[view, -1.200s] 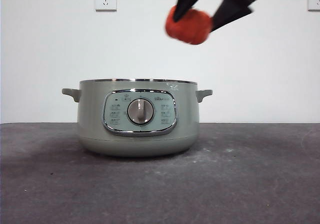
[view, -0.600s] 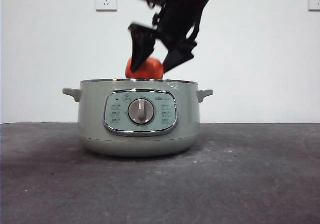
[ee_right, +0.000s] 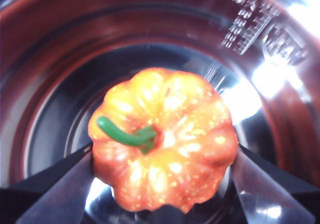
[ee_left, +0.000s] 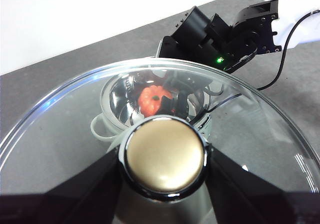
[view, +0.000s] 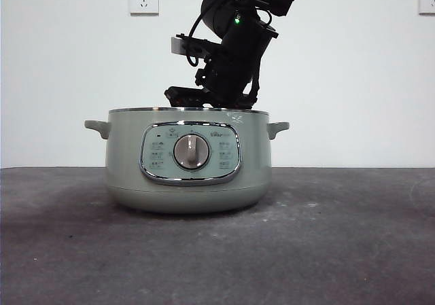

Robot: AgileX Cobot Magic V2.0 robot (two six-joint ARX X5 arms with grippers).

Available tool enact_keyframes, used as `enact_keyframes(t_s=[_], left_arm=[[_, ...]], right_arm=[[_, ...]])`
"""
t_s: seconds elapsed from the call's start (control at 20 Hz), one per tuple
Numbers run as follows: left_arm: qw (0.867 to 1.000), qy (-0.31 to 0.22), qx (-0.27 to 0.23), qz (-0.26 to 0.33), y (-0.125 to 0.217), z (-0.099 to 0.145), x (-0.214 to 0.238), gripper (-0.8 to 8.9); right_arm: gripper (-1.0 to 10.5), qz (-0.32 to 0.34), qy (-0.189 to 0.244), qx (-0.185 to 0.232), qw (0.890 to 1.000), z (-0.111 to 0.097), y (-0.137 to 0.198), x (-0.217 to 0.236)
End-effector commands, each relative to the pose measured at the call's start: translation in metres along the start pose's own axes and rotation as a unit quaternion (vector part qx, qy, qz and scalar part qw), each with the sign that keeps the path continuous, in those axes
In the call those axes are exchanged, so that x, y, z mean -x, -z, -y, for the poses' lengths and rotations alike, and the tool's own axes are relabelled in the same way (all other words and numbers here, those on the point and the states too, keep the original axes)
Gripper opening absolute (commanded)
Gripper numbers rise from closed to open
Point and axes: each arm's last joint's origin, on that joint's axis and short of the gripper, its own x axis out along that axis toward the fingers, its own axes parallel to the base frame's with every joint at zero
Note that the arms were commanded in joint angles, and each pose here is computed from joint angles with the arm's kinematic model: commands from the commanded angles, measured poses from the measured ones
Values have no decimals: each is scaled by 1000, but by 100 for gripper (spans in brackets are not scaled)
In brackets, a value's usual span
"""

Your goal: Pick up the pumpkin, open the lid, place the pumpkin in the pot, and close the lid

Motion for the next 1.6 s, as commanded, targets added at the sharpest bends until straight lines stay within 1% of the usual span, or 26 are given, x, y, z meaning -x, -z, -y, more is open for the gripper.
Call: enact_keyframes(t_s=[0.05, 0.1, 0.15, 0.25, 0.3, 0.35, 0.4, 0.55, 0.7, 0.85, 0.95, 1.05, 1.15, 1.3, 1.35, 1.5, 1.6], left_arm=[[1000, -2, -1, 31, -4, 0, 5, -8], [1000, -2, -1, 30, -4, 0, 5, -8], [1000, -2, -1, 27, -4, 0, 5, -8], [1000, -1, -1, 23, -3, 0, 5, -9], [1000, -1, -1, 24, -3, 0, 5, -8], [1000, -1, -1, 24, -3, 0, 5, -9], [1000, -1, -1, 24, -3, 0, 5, -8], [1000, -1, -1, 24, -3, 0, 5, -8], [1000, -2, -2, 30, -4, 0, 5, -8], [999, -2, -6, 41, -11, -1, -3, -9], [999, 0, -12, 40, -17, -3, -17, -9], [999, 3, -25, 30, -25, -6, -42, -9], [999, 30, -30, 27, -33, -8, -70, -9], [998, 42, -31, 32, -43, -12, -110, -9], [998, 42, -32, 32, -44, -13, -121, -9], [997, 70, -33, 29, -46, -16, -165, -9], [997, 71, -32, 24, -45, -19, -188, -8]], right_arm=[[-11, -30, -7, 9, 999, -3, 10, -17], [11, -34, -9, 13, 999, -4, 11, -19], [111, -34, -9, 14, 999, -4, 11, -19], [426, -34, -7, 13, 999, -4, 11, -19], [504, -34, -7, 10, 999, -4, 11, -19], [551, -33, -7, 7, 999, -4, 10, -18], [576, -32, -7, 6, 999, -5, 9, -18], [576, -13, -3, -1, 1000, -4, 0, -6], [576, 17, 8, -3, 1000, -2, -17, 24], [571, 54, 42, -7, 998, -1, -31, 84], [567, 70, 62, -26, 995, -3, -34, 134], [567, 81, 74, -47, 993, -7, -29, 188], [566, 95, 83, -59, 990, -12, -18, 240], [566, 111, 85, -69, 988, -20, 2, 298], [566, 115, 85, -71, 987, -23, 8, 311], [566, 115, 81, -75, 987, -31, 30, 348], [566, 106, 78, -78, 988, -35, 41, 361]])
